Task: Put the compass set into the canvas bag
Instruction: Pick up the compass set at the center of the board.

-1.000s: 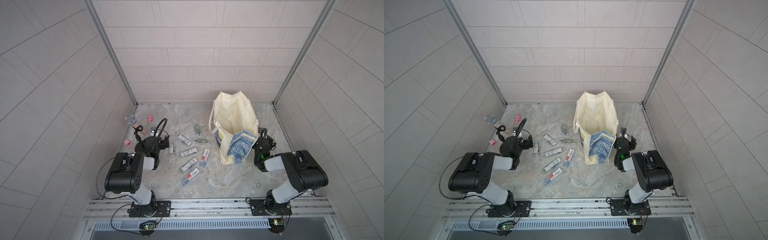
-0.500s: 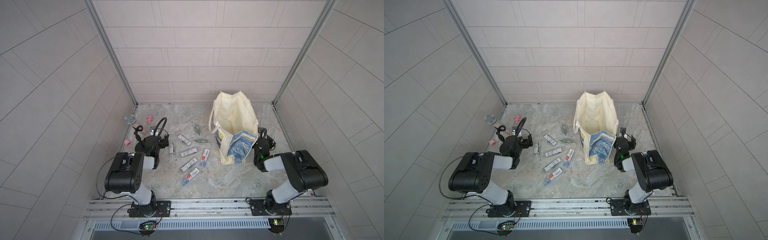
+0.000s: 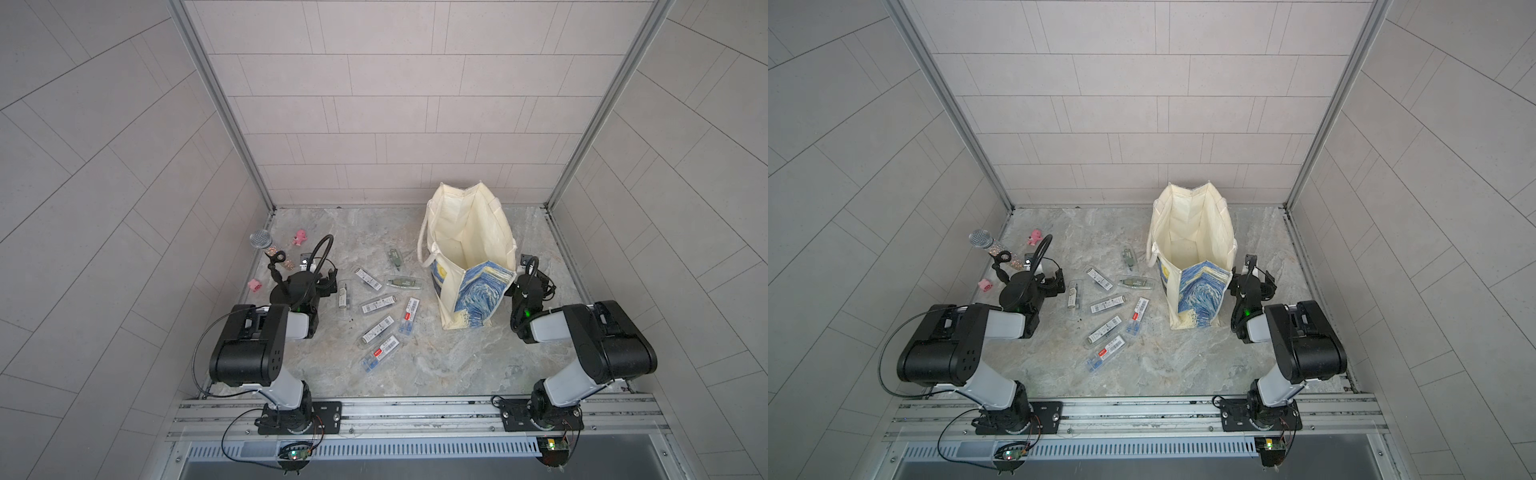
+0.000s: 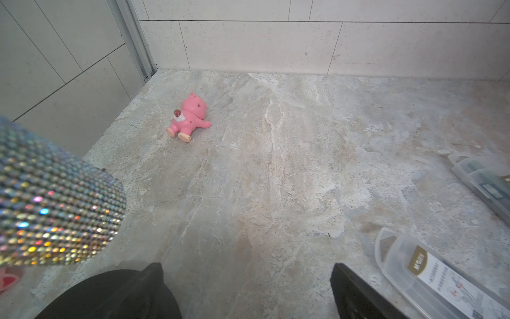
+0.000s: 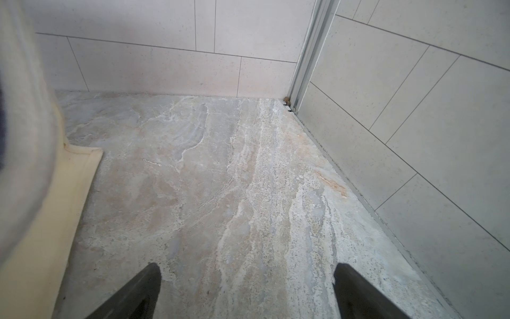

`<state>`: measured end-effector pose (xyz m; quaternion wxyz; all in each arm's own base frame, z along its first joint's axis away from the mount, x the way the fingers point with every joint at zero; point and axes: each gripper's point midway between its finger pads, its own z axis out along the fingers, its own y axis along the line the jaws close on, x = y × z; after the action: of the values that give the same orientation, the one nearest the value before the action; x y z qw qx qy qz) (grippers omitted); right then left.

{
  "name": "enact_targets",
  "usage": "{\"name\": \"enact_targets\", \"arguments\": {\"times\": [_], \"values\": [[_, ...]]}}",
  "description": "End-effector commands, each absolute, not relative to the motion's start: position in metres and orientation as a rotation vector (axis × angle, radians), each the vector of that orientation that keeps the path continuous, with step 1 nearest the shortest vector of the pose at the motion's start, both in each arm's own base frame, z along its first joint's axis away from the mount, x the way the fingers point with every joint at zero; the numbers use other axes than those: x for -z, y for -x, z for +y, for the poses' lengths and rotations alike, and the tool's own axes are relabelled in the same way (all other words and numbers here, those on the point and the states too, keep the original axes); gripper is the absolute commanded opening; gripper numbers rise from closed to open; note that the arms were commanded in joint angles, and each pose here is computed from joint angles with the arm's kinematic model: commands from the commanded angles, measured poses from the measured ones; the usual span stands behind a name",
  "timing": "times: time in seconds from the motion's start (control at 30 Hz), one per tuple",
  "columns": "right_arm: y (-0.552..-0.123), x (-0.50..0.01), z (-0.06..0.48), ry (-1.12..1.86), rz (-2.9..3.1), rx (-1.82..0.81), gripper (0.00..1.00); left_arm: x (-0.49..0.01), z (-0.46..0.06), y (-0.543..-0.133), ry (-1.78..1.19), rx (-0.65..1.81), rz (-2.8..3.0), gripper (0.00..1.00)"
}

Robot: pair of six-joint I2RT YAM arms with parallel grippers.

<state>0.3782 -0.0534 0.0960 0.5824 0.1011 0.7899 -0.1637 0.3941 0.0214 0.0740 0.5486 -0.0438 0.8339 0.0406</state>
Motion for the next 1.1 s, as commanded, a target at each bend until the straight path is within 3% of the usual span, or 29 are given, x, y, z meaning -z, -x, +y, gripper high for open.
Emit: {"name": "enact_targets", "arguments": {"times": [0.0,0.23,0.37,0.5,0.8,1.07], "values": [[-0.367,-0.108,-0.058,-0.28,1.778,0.374,0.98,-0.092,0.026,-0.401,0.125,-0.111,1.941,0.97],[-0.344,-0.169,-0.086,-0.509,1.772,0.468,0.94,-0.132,0.043,-0.399,0.33,-0.142,2.031,0.96],[-0.33,-0.23,-0.086,-0.567,1.77,0.414,0.92,-0.147,0.013,-0.406,0.421,0.118,2.076,0.86],[-0.327,-0.284,-0.062,-0.467,1.811,0.258,0.86,-0.148,-0.009,-0.395,0.513,0.13,2.215,0.85],[-0.31,-0.341,-0.006,-0.317,1.839,-0.083,0.83,-0.135,-0.051,-0.326,0.434,0.083,2.486,0.83],[-0.309,-0.364,0.022,-0.162,1.865,-0.107,0.84,-0.089,-0.058,-0.278,0.357,0.066,2.673,0.79]]}}
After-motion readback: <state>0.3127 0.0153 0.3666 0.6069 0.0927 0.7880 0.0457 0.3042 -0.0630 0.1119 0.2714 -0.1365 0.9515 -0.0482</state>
